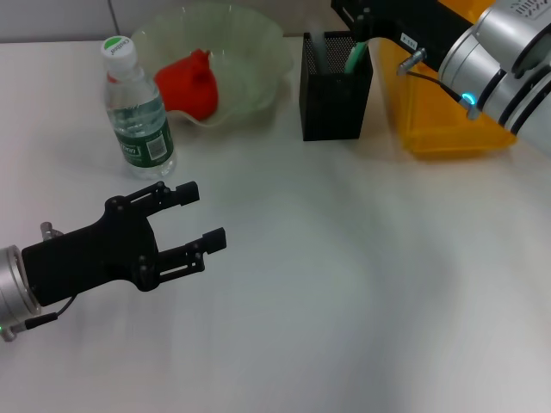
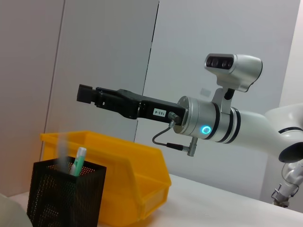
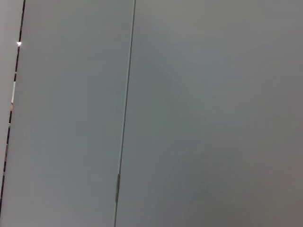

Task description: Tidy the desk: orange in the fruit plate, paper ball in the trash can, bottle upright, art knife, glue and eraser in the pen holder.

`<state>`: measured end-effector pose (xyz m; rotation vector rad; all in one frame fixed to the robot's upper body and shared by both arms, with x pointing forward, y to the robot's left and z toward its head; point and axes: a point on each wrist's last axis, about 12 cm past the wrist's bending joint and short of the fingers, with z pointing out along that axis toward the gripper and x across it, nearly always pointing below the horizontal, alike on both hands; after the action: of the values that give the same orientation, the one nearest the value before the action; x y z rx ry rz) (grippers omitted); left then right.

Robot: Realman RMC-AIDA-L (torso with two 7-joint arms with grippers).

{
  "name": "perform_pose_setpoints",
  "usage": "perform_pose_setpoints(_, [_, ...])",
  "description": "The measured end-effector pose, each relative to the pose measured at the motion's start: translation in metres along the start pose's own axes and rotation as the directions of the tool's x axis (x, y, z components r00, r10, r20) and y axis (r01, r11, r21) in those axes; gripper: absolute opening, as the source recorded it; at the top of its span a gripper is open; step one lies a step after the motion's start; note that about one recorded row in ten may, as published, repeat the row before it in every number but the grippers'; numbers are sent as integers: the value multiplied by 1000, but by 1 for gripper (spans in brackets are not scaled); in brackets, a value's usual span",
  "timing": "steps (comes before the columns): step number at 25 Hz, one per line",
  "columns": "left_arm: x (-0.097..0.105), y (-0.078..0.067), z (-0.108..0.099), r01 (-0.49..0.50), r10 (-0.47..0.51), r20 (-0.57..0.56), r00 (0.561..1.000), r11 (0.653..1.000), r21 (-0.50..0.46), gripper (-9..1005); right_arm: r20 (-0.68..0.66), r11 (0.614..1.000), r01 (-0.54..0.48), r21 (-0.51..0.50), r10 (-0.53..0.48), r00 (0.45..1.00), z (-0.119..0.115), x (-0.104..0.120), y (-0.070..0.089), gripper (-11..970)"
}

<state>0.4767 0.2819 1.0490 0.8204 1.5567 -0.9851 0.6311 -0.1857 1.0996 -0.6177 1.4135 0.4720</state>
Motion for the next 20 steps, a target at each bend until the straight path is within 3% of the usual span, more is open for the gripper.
perform_pose_setpoints(10, [0, 0, -1, 0, 0, 3, 1000, 1000, 0, 773, 5, 1000, -27, 10, 27, 1000, -1, 1, -1, 604])
perform_pose_setpoints(13, [-1, 0, -1, -2, 2, 4, 1000, 1000, 6, 773, 8, 998, -66, 10, 66, 998, -2, 0, -1, 626])
perform_pose_setpoints(17, [-1, -1, -2, -2, 2, 5, 1000, 1000, 8, 773, 48, 974, -227, -11, 227, 973, -12, -2, -5, 656])
perform_pose_setpoints(20, [-2, -2, -2, -3, 3, 11, 1000, 1000, 19, 773, 73, 923, -370, -108, 379, 923, -34, -7, -7, 679])
